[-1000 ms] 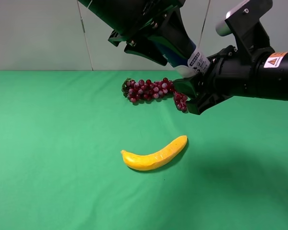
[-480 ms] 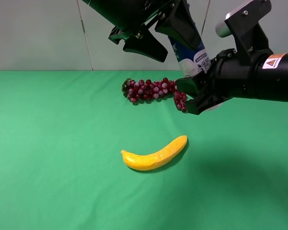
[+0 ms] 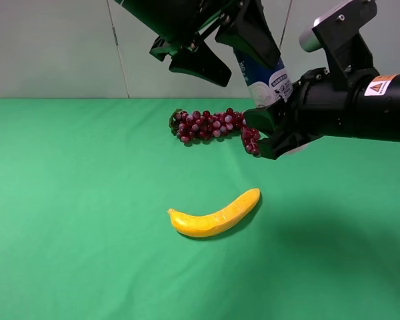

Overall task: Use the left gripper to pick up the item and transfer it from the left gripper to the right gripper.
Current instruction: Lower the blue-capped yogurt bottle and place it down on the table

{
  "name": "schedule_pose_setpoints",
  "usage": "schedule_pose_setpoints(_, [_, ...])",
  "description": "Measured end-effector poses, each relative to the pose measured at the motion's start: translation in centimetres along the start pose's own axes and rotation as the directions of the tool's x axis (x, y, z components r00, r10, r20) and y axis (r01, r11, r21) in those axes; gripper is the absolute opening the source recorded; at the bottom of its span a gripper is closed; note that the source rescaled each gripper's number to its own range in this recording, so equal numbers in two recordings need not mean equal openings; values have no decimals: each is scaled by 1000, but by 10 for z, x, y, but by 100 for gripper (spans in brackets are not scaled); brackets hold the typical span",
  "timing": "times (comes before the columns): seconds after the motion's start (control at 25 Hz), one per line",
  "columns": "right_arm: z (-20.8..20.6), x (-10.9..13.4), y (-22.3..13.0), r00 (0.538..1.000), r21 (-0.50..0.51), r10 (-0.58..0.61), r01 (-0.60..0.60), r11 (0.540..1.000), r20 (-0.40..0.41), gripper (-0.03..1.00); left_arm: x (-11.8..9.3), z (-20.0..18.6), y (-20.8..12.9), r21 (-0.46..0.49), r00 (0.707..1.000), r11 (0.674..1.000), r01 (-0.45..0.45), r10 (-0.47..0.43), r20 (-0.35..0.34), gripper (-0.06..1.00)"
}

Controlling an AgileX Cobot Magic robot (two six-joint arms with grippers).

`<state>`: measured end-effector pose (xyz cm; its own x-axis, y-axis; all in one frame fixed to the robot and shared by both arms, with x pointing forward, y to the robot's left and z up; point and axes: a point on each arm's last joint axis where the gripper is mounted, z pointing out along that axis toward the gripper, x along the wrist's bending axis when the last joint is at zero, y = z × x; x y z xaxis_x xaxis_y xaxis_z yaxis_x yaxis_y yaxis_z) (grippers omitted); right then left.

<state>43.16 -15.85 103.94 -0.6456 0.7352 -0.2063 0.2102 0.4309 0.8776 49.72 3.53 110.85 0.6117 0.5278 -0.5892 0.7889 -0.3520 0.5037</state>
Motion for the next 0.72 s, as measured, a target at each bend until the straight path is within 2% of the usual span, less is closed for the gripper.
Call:
schedule_pose_setpoints(0.52, [0,0,0,1000,0,4,-4,1000,0,4,-16,-35,-1,-67,989,990,-125,119,-83,42])
schedule_pose_setpoints(0.72, [0,0,0,1000,0,8,-8,1000,0,4,-14,-55,0,-105,988,988,-109,96,-117,42])
